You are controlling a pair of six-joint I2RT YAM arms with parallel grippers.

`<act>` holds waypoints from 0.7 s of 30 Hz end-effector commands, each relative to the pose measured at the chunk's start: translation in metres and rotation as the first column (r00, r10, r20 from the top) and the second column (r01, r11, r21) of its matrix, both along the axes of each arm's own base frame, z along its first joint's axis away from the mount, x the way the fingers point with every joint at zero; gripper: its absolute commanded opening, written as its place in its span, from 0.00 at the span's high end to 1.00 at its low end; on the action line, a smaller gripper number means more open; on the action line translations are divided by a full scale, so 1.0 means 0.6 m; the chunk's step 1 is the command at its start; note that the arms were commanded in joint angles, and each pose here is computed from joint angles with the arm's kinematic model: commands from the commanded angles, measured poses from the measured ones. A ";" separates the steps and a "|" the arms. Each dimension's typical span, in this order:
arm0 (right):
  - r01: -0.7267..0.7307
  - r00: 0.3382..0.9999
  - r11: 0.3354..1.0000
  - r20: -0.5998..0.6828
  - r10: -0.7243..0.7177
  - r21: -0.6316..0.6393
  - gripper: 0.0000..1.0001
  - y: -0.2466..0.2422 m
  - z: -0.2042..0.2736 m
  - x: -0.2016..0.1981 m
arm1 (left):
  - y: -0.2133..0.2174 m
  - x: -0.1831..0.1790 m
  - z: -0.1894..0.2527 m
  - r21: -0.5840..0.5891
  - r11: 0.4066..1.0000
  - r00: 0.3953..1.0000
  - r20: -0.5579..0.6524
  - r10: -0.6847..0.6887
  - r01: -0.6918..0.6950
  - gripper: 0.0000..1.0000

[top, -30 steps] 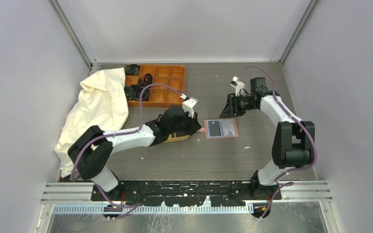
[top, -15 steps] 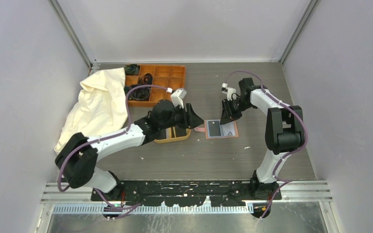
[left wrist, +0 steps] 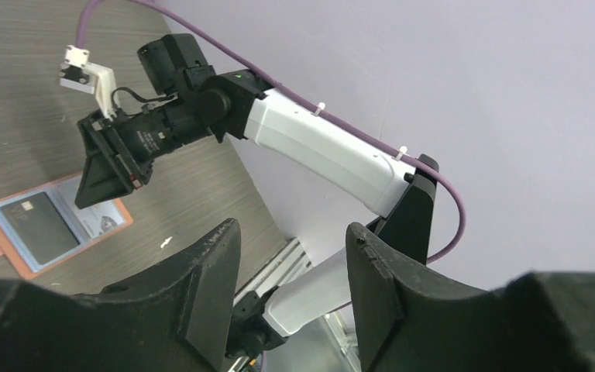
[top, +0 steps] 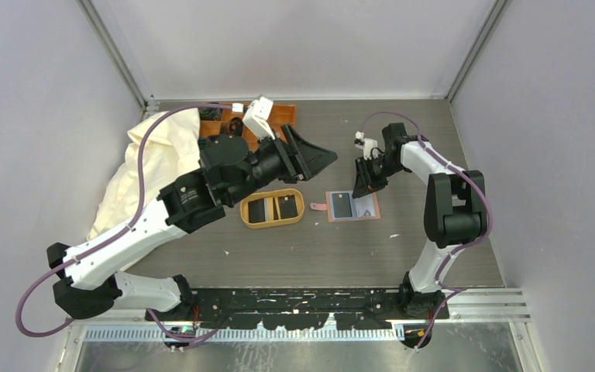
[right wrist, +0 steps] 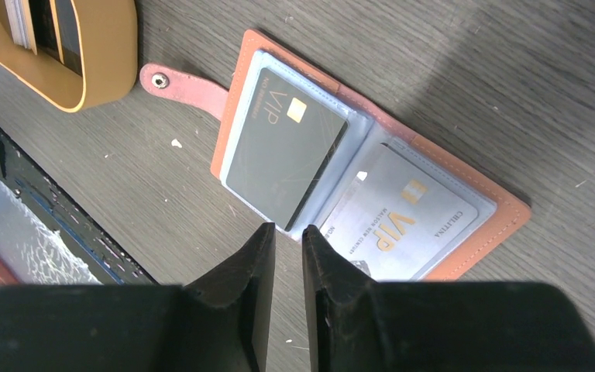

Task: Put the credit cards into the card holder
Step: Turn over the card slot in the card holder.

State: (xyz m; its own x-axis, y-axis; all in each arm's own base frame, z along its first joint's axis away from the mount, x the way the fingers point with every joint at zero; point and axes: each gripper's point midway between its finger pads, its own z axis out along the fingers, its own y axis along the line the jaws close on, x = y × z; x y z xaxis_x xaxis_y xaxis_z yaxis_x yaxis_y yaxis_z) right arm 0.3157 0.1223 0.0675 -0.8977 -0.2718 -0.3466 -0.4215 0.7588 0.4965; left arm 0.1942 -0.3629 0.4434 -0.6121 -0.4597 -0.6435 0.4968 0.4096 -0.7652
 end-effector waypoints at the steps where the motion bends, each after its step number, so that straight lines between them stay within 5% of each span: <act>1: -0.011 1.000 1.000 0.015 0.012 -0.009 0.75 -0.001 0.003 0.017 | 0.016 0.002 -0.004 0.035 0.999 0.999 -0.018 0.037 -0.036 0.47; 11: -0.016 1.000 1.000 -0.005 0.016 -0.017 0.75 -0.003 -0.009 0.017 | 0.034 0.005 -0.008 0.078 0.995 0.997 0.052 0.053 -0.057 0.40; 16: -0.018 1.000 1.000 -0.014 0.017 -0.023 0.75 -0.004 -0.012 0.017 | 0.049 0.057 -0.134 0.213 0.973 0.981 0.185 0.051 -0.091 0.16; 21: -0.020 1.000 1.000 -0.011 0.020 -0.014 0.75 -0.002 -0.011 0.019 | 0.033 0.086 -0.272 0.206 0.968 0.955 0.227 -0.190 0.143 0.22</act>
